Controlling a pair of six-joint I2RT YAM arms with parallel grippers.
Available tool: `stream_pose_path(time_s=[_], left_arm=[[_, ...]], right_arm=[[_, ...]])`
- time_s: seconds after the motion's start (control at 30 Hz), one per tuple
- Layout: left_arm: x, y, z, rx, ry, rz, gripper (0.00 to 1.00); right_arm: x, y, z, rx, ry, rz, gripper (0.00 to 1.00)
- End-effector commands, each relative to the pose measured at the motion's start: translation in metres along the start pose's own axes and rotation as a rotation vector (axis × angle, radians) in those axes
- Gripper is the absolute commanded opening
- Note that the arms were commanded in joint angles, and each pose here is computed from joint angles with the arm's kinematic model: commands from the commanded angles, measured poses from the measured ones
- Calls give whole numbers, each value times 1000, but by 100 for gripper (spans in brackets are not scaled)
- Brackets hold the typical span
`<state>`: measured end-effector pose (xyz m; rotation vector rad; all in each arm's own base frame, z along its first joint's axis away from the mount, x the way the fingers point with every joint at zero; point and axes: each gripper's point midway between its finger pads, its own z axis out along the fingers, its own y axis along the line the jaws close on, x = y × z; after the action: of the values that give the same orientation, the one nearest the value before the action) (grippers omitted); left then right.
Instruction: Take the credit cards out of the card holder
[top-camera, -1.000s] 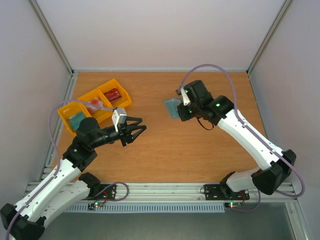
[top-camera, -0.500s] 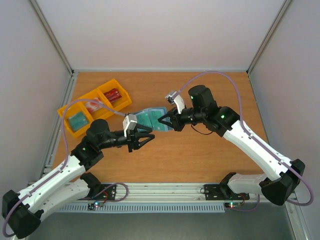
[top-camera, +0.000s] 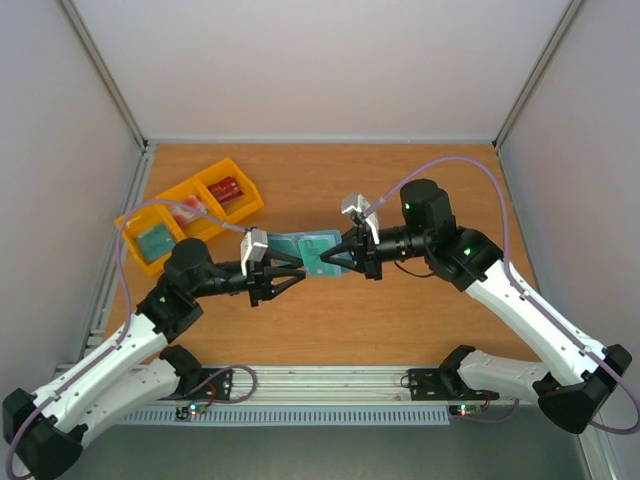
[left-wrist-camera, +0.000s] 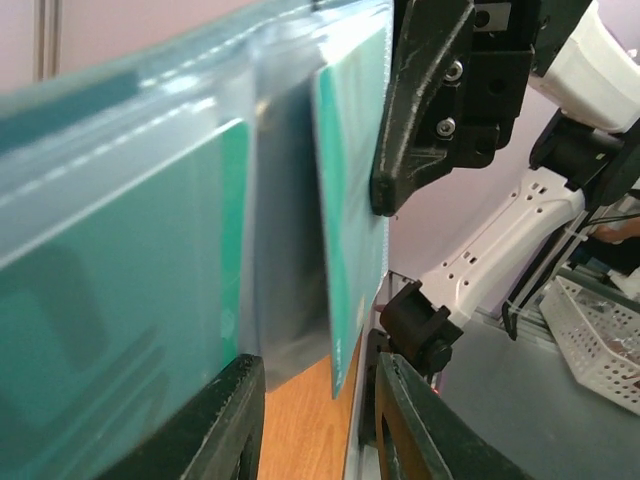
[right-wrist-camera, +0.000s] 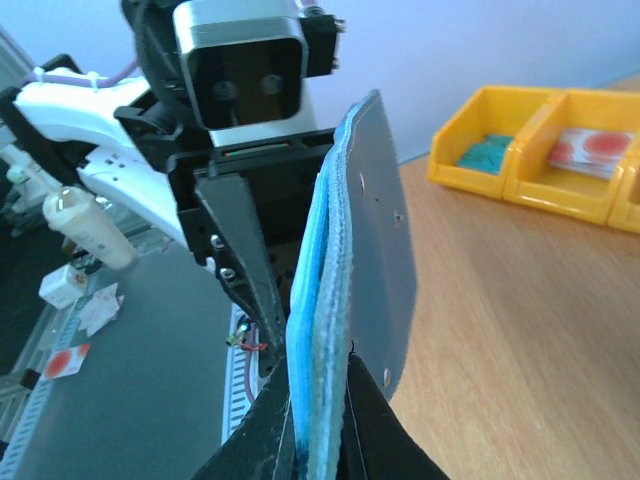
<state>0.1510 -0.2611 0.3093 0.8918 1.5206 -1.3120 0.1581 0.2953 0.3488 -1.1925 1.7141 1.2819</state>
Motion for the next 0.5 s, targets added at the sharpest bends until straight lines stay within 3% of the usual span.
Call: stream_pose_path(time_s=[0.0, 0.13, 0.3, 0.37, 0.47], left_arm=[[-35, -9, -5, 15, -85, 30, 33], [-46, -28, -2, 106, -89, 74, 35], [-54, -30, 1, 111, -98, 64, 26], [-55, -30, 3, 109, -95, 66, 19], [-52, -27, 3, 99, -86, 62, 1]], right_arm=[[-12, 35, -7, -160, -49, -118, 1], [-16, 31, -2, -174, -56, -109, 2], [-20, 18, 8, -154, -73, -95, 1], [-19, 18, 10, -165, -75, -93, 1], [-18, 19, 9, -163, -75, -94, 1]])
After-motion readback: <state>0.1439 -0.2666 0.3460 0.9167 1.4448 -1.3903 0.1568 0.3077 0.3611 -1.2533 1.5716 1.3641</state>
